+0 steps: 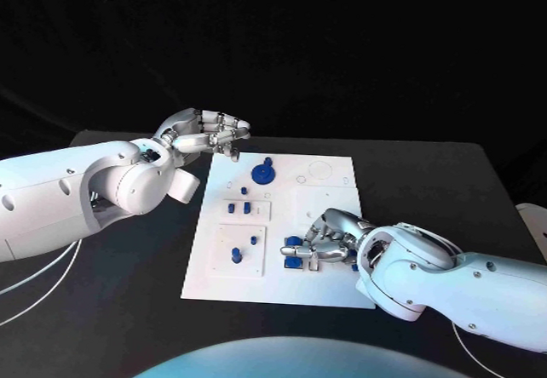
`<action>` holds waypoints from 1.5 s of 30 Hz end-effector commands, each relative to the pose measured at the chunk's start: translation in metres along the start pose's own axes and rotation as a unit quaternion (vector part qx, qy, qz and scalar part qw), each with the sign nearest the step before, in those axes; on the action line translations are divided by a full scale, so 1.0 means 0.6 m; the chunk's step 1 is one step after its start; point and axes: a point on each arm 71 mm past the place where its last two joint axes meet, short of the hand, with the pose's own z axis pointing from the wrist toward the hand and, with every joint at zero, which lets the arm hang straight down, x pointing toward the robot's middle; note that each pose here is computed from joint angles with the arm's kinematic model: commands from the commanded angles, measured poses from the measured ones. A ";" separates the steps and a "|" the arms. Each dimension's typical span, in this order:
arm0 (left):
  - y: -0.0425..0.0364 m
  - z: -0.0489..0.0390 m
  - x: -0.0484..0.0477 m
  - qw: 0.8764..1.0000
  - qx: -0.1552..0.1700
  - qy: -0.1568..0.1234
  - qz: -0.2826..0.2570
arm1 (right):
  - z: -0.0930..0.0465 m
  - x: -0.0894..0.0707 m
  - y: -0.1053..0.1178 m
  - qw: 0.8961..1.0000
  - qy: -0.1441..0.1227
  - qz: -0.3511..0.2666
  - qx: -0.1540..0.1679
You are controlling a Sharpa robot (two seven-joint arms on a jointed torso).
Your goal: Assemble the parts on the task board
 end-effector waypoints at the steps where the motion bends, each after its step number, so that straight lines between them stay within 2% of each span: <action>1: -0.001 0.000 0.003 1.000 0.002 0.009 -0.005 | -0.008 -0.002 0.002 1.000 -0.006 -0.019 -0.009; 9: 0.000 -0.002 0.001 1.000 0.001 0.007 -0.004 | -0.030 -0.006 0.000 0.999 -0.004 -0.026 -0.023; 14: 0.001 -0.002 0.001 1.000 0.000 0.007 -0.004 | -0.035 -0.005 0.000 0.999 0.003 -0.031 -0.029; 22: 0.002 -0.002 0.001 1.000 -0.001 0.008 -0.004 | -0.031 -0.004 -0.002 0.999 0.008 -0.039 -0.028; 36: 0.002 -0.004 0.000 1.000 -0.002 0.008 -0.004 | -0.010 -0.005 -0.008 0.999 0.002 -0.050 -0.011; 45: 0.002 -0.004 -0.001 1.000 -0.003 0.007 -0.004 | -0.010 -0.001 -0.006 0.998 0.016 -0.054 -0.019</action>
